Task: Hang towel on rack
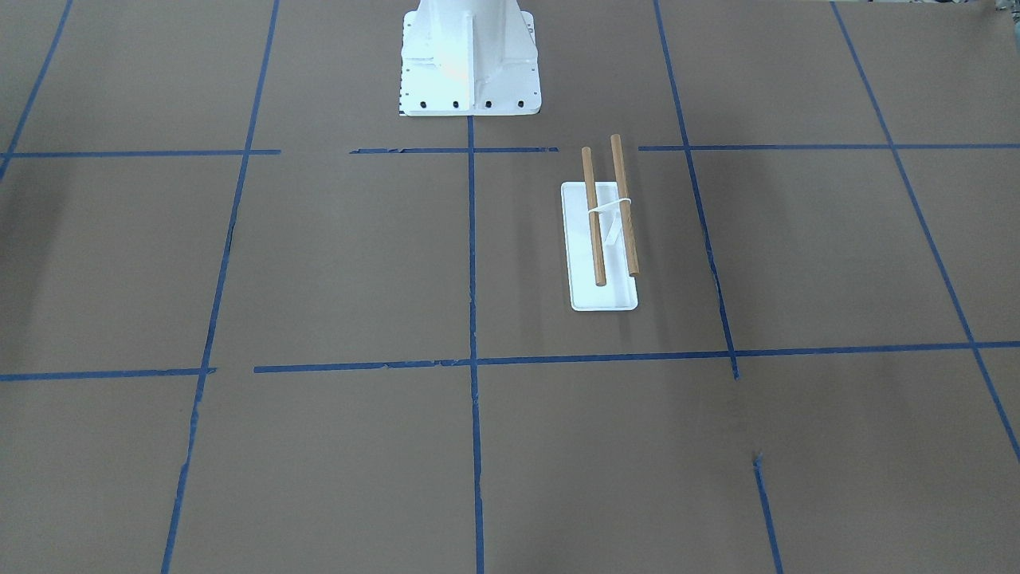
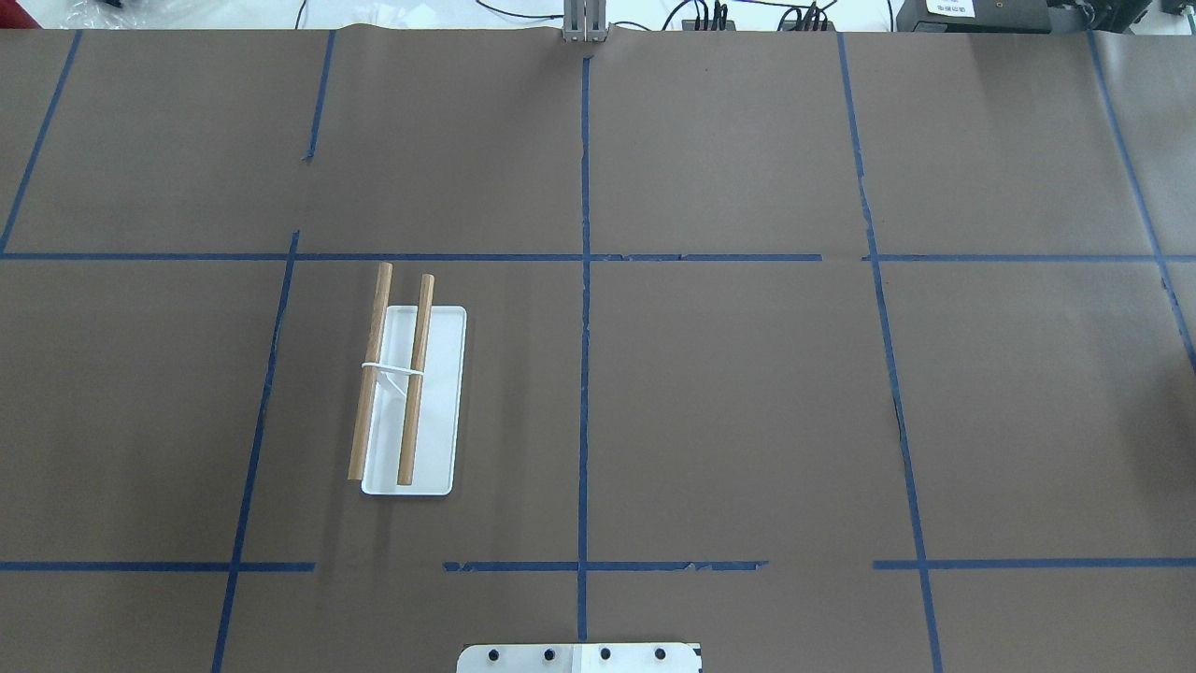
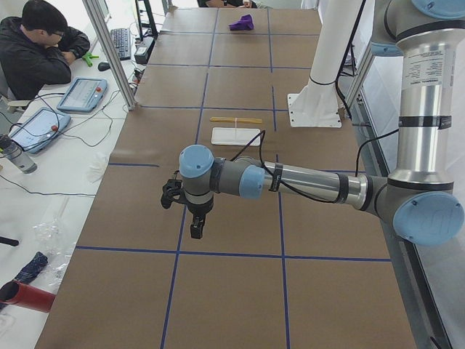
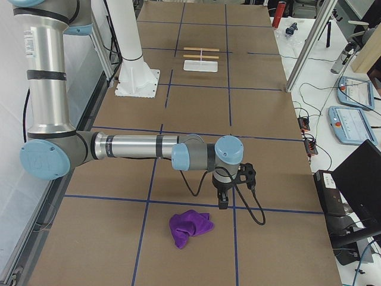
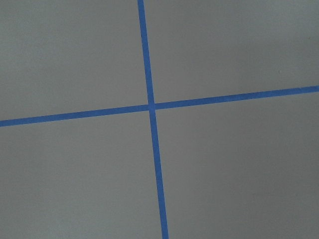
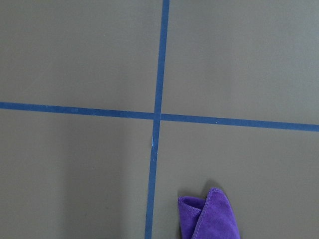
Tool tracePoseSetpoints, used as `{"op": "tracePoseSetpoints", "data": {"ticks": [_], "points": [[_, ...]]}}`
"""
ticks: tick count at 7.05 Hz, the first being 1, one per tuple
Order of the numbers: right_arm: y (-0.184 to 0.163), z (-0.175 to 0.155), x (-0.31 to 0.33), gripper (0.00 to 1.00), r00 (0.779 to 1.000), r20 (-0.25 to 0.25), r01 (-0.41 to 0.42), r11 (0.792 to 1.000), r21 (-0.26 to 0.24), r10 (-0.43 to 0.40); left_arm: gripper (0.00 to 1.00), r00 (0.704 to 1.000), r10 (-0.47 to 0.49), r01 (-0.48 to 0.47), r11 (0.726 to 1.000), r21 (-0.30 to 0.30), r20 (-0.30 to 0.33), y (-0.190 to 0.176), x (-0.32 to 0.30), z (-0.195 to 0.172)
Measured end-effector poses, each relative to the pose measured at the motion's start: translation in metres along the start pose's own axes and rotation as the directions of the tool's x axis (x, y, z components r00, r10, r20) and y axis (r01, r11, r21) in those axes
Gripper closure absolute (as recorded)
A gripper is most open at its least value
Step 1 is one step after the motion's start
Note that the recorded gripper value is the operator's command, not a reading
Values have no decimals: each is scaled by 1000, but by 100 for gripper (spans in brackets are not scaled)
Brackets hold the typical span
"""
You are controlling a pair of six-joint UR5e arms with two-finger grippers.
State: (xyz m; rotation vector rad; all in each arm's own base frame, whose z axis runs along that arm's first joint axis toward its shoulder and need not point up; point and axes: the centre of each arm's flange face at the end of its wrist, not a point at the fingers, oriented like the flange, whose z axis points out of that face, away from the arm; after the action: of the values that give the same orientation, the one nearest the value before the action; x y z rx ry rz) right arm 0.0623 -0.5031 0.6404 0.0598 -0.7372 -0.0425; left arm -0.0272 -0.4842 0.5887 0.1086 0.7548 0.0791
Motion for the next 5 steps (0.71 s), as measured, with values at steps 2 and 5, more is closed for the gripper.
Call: {"op": "tracePoseSetpoints", "data": {"ticks": [2, 5], "points": [[0, -1, -1, 0, 1000, 0, 4, 1000, 3, -4, 0, 1000, 6, -6, 1000, 3, 1, -1, 2, -1], [-5, -10, -22, 0, 998, 1, 62, 998, 33, -62, 0, 998, 66, -66, 997, 37, -7, -9, 23, -9]]}}
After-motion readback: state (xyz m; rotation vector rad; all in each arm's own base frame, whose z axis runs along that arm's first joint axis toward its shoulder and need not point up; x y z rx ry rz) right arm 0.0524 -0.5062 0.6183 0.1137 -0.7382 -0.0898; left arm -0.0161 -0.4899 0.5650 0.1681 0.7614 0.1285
